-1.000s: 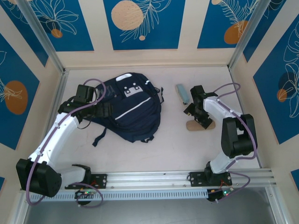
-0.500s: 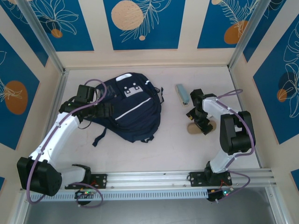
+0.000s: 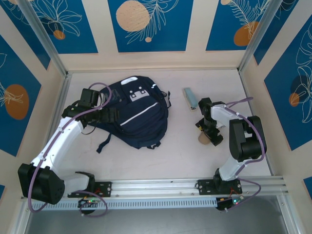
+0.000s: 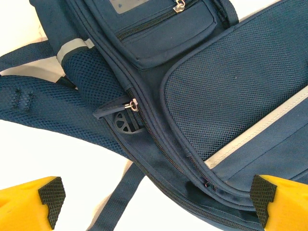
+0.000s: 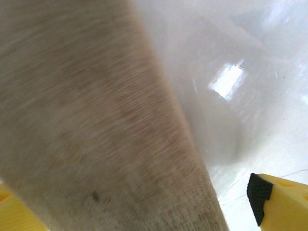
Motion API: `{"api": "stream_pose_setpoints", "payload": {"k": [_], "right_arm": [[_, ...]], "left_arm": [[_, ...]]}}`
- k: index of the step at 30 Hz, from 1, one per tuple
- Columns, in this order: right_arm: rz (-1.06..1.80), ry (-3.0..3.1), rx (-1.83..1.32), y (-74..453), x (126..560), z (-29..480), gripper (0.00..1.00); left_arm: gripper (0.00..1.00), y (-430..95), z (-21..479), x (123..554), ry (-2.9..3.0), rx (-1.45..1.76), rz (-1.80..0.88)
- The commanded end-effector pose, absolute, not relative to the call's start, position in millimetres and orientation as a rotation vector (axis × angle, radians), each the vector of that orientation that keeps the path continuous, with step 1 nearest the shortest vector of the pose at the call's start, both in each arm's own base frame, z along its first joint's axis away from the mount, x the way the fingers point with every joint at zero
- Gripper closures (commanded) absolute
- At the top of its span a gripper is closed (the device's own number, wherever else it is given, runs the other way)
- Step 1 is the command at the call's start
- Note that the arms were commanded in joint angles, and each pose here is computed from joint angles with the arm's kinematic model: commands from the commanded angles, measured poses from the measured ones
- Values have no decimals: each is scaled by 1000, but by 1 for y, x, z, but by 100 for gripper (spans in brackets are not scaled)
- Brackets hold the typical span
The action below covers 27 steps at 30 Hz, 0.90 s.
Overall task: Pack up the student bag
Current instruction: Pick up the glasses case from the middle-right of the table.
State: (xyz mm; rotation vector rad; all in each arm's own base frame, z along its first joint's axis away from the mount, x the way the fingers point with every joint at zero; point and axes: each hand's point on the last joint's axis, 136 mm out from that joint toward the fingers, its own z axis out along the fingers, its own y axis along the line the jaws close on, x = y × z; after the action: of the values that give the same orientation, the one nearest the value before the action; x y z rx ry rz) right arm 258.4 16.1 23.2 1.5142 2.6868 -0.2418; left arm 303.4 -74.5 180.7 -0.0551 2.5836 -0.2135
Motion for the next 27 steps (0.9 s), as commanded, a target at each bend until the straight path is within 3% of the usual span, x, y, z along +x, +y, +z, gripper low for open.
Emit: {"api": "stream_pose_setpoints", "payload": {"k": [1,5,13,15,21,27], "right_arm": [[-236,2669,1569,17,256,22,0],[-200,2665,1567,19,258,21,8],[-78,2690,1474,27,269,17,35],[-30,2697,1444,31,273,15,42],[31,2679,1326,34,280,28,46],[183,2682,1085,53,295,61,46]], "left_arm": [[0,-77,178,303,2594,-20,-220],[0,-77,178,302,2595,-17,-227],[0,-103,179,302,2581,71,-406],[5,-116,180,300,2576,130,-496],[9,-153,187,298,2574,317,-534],[12,-189,168,303,2622,605,-229]]}}
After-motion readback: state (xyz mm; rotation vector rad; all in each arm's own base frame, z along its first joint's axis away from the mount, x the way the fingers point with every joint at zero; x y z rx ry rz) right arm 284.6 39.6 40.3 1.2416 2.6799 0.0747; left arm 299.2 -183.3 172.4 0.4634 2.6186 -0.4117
